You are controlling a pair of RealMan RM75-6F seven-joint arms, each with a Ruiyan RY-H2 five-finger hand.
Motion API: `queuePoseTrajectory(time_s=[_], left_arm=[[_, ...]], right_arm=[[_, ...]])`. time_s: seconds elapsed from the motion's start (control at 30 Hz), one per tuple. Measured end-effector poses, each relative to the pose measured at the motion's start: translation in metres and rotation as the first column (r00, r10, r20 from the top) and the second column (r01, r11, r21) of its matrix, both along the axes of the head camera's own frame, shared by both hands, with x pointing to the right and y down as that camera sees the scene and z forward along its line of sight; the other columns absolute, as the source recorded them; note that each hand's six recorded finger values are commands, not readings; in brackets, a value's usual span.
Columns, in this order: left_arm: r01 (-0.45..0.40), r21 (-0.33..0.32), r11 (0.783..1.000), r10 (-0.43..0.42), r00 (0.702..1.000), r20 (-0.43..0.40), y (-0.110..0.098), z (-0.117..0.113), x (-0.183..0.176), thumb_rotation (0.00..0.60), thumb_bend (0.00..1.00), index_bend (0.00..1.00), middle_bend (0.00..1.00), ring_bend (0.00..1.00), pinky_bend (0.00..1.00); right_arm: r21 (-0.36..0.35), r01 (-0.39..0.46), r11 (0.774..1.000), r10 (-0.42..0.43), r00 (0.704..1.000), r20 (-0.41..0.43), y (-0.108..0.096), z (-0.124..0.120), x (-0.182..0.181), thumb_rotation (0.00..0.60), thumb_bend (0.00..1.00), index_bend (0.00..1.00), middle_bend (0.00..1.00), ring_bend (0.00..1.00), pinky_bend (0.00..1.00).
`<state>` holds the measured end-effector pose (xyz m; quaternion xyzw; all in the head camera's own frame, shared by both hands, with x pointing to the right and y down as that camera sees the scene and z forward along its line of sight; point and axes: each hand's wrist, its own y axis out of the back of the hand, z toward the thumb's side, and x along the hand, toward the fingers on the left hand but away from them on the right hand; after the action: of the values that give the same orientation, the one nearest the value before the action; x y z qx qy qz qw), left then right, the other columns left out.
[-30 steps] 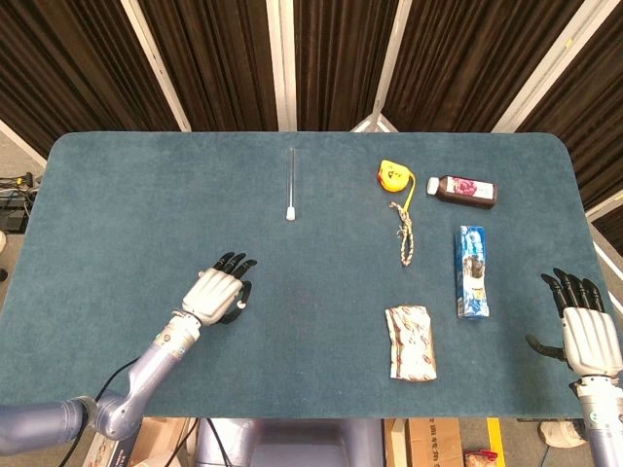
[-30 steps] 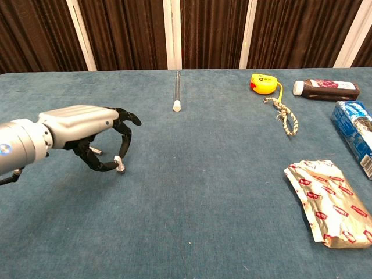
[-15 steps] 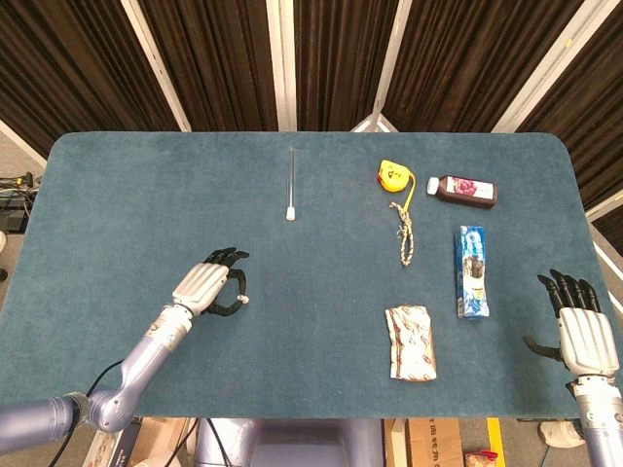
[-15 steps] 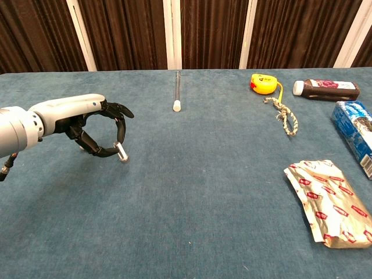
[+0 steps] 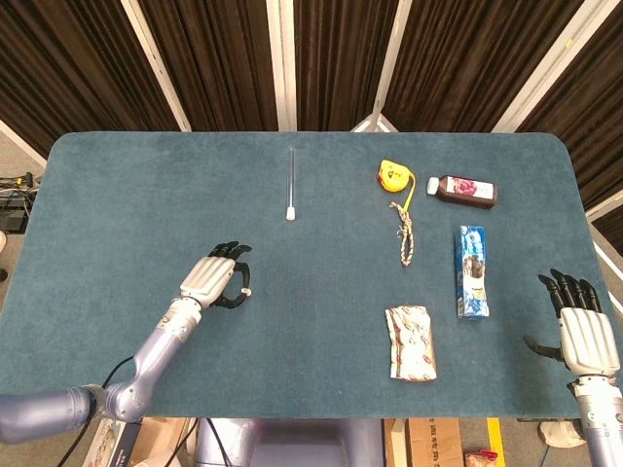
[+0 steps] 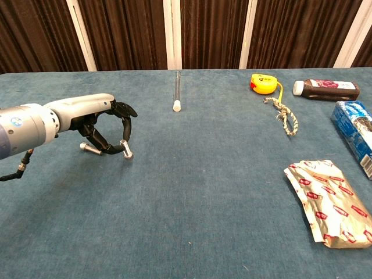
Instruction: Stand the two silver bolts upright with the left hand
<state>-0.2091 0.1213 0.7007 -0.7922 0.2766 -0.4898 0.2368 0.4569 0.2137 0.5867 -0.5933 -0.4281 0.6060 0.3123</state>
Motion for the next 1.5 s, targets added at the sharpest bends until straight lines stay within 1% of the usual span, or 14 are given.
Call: queuePoseTrajectory(time_s=[0.23, 0.43, 0.53, 0.7, 0.9, 1.0, 1.1, 1.2, 1.3, 1.4, 1.43, 1.5], left_arm=[[0.041, -0.044, 0.998, -0.042, 0.999, -0.016, -0.001, 0.011, 0.012, 0.600, 0.49, 0.57, 0.10, 0.00, 0.00], [0.046, -0.046, 0.998, -0.048, 0.999, -0.025, 0.000, 0.012, 0.013, 0.600, 0.49, 0.57, 0.10, 0.00, 0.00], [0.040, -0.041, 0.998, -0.041, 0.999, -0.023, 0.000, 0.011, 0.012, 0.600, 0.47, 0.52, 0.10, 0.00, 0.00], [0.026, -0.053, 0.998, -0.027, 0.999, -0.020, 0.002, 0.012, 0.012, 0.600, 0.45, 0.43, 0.09, 0.00, 0.00], [-0.002, -0.053, 0.999, 0.001, 1.000, -0.006, 0.003, 0.012, 0.012, 0.600, 0.42, 0.37, 0.08, 0.00, 0.00], [-0.008, -0.052, 0.999, 0.007, 1.000, -0.015, 0.003, 0.009, 0.014, 0.600, 0.41, 0.34, 0.07, 0.00, 0.00], [-0.017, -0.041, 0.999, 0.016, 0.999, -0.033, 0.002, 0.000, 0.016, 0.600, 0.41, 0.34, 0.07, 0.00, 0.00], [-0.027, -0.008, 1.000, 0.026, 0.999, -0.045, -0.001, -0.016, 0.014, 0.600, 0.41, 0.35, 0.07, 0.00, 0.00], [-0.038, 0.062, 0.997, 0.039, 0.999, -0.014, -0.007, -0.033, 0.004, 0.600, 0.41, 0.36, 0.08, 0.00, 0.00], [-0.080, 0.159, 0.984, 0.068, 0.995, 0.078, -0.013, -0.047, -0.012, 0.600, 0.41, 0.38, 0.08, 0.00, 0.00], [-0.109, 0.199, 0.974, 0.084, 0.988, 0.130, -0.014, -0.051, -0.019, 0.600, 0.41, 0.38, 0.08, 0.00, 0.00], [-0.163, 0.251, 0.954, 0.108, 0.969, 0.220, -0.015, -0.056, -0.031, 0.600, 0.41, 0.39, 0.08, 0.00, 0.00]], right_arm=[[-0.004, 0.001, 1.000, -0.001, 1.000, -0.004, 0.000, 0.002, 0.000, 0.600, 0.16, 0.15, 0.09, 0.06, 0.00], [-0.002, 0.000, 1.000, 0.000, 1.000, -0.001, 0.000, 0.002, 0.000, 0.600, 0.16, 0.14, 0.09, 0.06, 0.00], [-0.005, 0.001, 1.000, -0.001, 1.000, 0.000, 0.000, 0.002, -0.001, 0.600, 0.16, 0.15, 0.09, 0.07, 0.00], [-0.004, 0.002, 1.000, -0.002, 1.000, 0.000, 0.000, 0.002, -0.001, 0.600, 0.16, 0.15, 0.09, 0.07, 0.00], [-0.011, -0.005, 1.000, 0.005, 1.000, 0.014, 0.000, 0.003, -0.002, 0.600, 0.16, 0.15, 0.09, 0.06, 0.00], [-0.012, 0.000, 1.000, 0.001, 1.000, 0.016, 0.000, 0.003, -0.003, 0.600, 0.16, 0.15, 0.09, 0.06, 0.00], [-0.014, 0.001, 1.000, 0.000, 1.000, 0.016, 0.001, 0.003, -0.003, 0.600, 0.16, 0.15, 0.09, 0.06, 0.00], [-0.015, 0.002, 1.000, -0.002, 1.000, 0.017, 0.001, 0.004, -0.004, 0.600, 0.16, 0.15, 0.09, 0.06, 0.00], [-0.014, 0.003, 1.000, -0.003, 1.000, 0.020, 0.001, 0.003, -0.005, 0.600, 0.16, 0.15, 0.09, 0.07, 0.00], [-0.012, 0.001, 1.000, -0.001, 1.000, 0.020, 0.001, 0.002, -0.005, 0.600, 0.16, 0.15, 0.09, 0.06, 0.00], [-0.010, 0.000, 1.000, 0.000, 1.000, 0.020, 0.001, 0.002, -0.005, 0.600, 0.16, 0.14, 0.09, 0.06, 0.00], [-0.010, 0.000, 1.000, 0.000, 1.000, 0.019, 0.001, 0.002, -0.005, 0.600, 0.16, 0.15, 0.09, 0.07, 0.00]])
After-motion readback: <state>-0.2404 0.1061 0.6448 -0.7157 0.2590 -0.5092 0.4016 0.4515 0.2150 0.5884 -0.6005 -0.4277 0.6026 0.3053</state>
